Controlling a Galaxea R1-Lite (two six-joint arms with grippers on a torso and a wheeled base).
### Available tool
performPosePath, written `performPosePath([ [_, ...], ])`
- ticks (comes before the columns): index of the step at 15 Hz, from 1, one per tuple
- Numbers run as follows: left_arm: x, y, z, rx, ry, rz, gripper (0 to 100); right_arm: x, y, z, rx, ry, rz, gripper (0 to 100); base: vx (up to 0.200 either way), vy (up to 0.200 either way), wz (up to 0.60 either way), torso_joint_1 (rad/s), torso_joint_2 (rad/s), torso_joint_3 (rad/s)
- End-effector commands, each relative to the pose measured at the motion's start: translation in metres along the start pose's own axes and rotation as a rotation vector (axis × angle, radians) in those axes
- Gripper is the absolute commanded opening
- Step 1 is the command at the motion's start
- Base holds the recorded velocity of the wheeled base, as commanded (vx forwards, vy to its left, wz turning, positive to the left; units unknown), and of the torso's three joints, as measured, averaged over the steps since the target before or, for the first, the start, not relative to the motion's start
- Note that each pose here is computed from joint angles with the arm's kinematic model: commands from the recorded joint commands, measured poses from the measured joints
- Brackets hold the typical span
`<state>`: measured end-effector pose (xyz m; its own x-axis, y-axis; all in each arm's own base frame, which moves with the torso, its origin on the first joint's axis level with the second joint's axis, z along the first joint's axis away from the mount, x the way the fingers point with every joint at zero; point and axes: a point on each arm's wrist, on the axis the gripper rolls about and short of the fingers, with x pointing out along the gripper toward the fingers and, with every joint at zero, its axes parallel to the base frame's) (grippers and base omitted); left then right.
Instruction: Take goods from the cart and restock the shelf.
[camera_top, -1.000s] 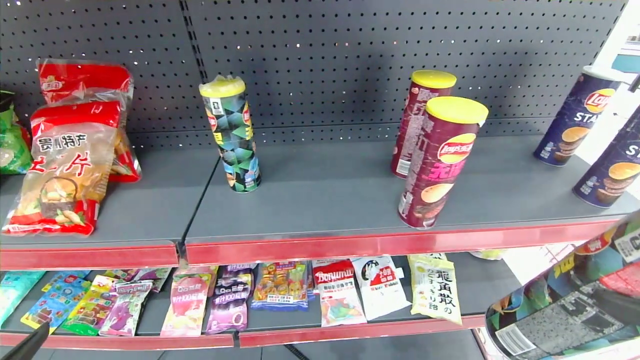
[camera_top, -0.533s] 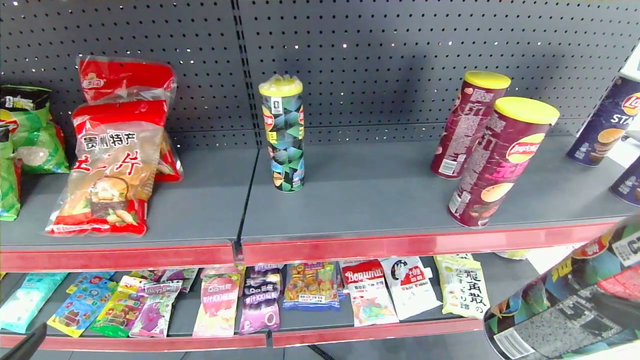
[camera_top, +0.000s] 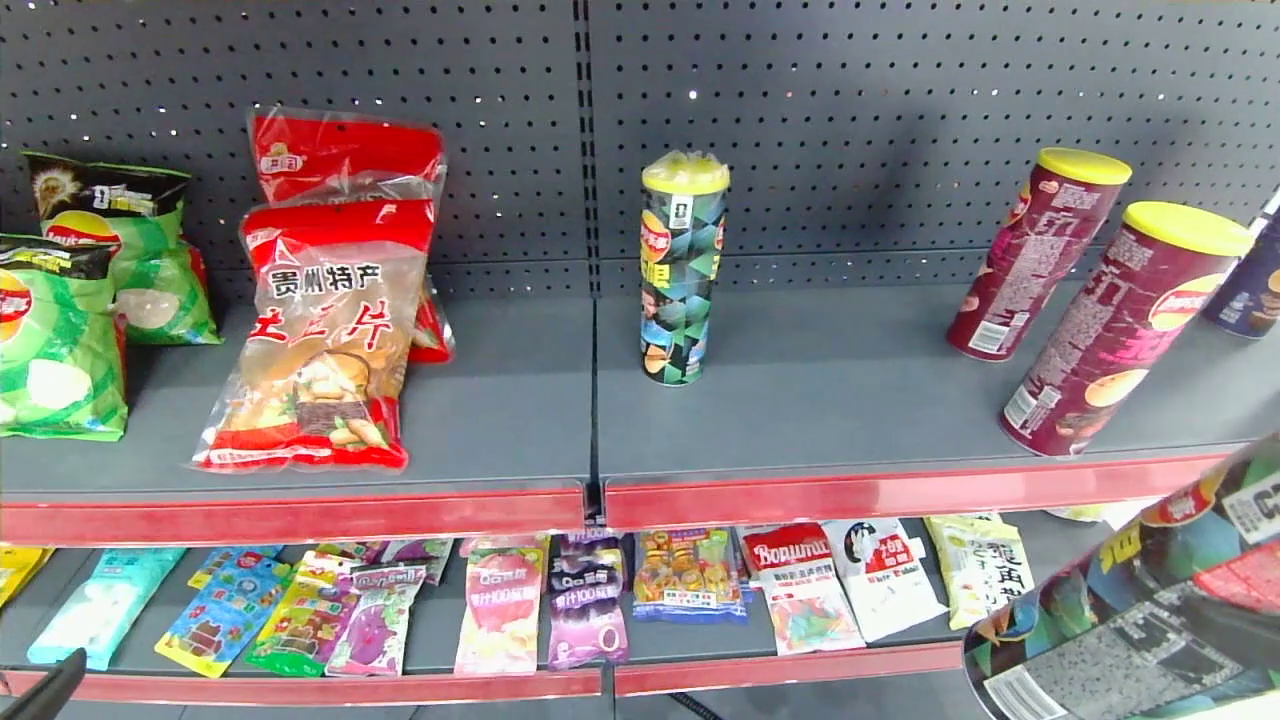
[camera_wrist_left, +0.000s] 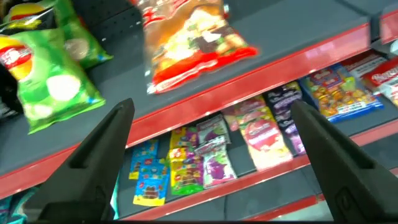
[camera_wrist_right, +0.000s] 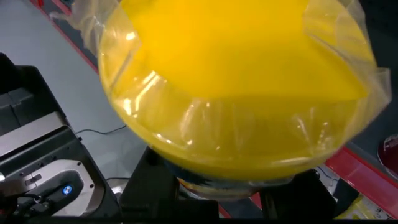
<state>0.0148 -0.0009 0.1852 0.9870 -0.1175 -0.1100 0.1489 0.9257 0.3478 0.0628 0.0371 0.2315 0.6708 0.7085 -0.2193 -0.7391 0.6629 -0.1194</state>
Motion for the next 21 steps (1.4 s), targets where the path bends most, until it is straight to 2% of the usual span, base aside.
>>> performPosePath([
  [1, -0.002, 0.0, -0.001, 0.003, -0.007, 0.004, 100, 0.001, 0.0, -0.001, 0.001, 0.004, 0.002, 0, 0.0, 0.0, 0.0, 0.0, 0.0, 0.0],
  [3, -0.002, 0.0, -0.002, 0.004, -0.002, 0.01, 100, 0.001, 0.0, -0.001, 0.002, 0.005, 0.004, 0, 0.0, 0.0, 0.0, 0.0, 0.0, 0.0],
  [9, -0.001, -0.001, -0.003, 0.004, 0.004, 0.008, 100, 0.002, 0.0, -0.002, 0.005, 0.008, 0.014, 0, 0.2, 0.0, 0.0, -0.002, 0.0, 0.004],
  [13, -0.001, -0.002, -0.005, 0.011, 0.007, -0.002, 100, 0.003, 0.0, -0.002, 0.008, 0.012, 0.015, 0, 0.0, 0.0, 0.0, 0.0, 0.0, 0.0],
  [14, 0.0, -0.003, -0.007, 0.043, 0.016, -0.008, 100, 0.003, 0.0, -0.002, 0.008, 0.011, 0.018, 0, 0.0, 0.0, 0.0, 0.0, 0.0, 0.0],
  [15, 0.001, -0.003, -0.007, 0.06, 0.021, -0.015, 100, 0.003, 0.0, -0.002, 0.008, 0.011, 0.018, 0, 0.0, 0.0, 0.0, 0.0, 0.0, 0.0],
  [17, 0.013, 0.0, 0.006, 0.062, 0.039, -0.05, 100, 0.001, 0.0, 0.001, 0.004, 0.0, 0.017, 0, 0.0, 0.0, 0.0, 0.0, 0.0, 0.0],
  [18, 0.023, 0.003, 0.02, 0.048, 0.043, -0.078, 100, 0.001, 0.0, 0.0, 0.0, -0.003, 0.027, 0, 0.0, 0.0, 0.0, 0.0, 0.0, 0.0],
  [20, 0.058, 0.007, 0.056, -0.045, 0.025, -0.249, 100, 0.001, 0.0, 0.003, -0.001, -0.016, 0.056, 0, 0.0, 0.0, 0.0, 0.0, 0.0, 0.0],
  [21, 0.075, 0.007, 0.068, -0.038, 0.015, -0.274, 100, 0.002, 0.0, 0.003, 0.0, -0.014, 0.058, 0, 0.0, 0.0, 0.0, 0.0, 0.0, 0.0],
])
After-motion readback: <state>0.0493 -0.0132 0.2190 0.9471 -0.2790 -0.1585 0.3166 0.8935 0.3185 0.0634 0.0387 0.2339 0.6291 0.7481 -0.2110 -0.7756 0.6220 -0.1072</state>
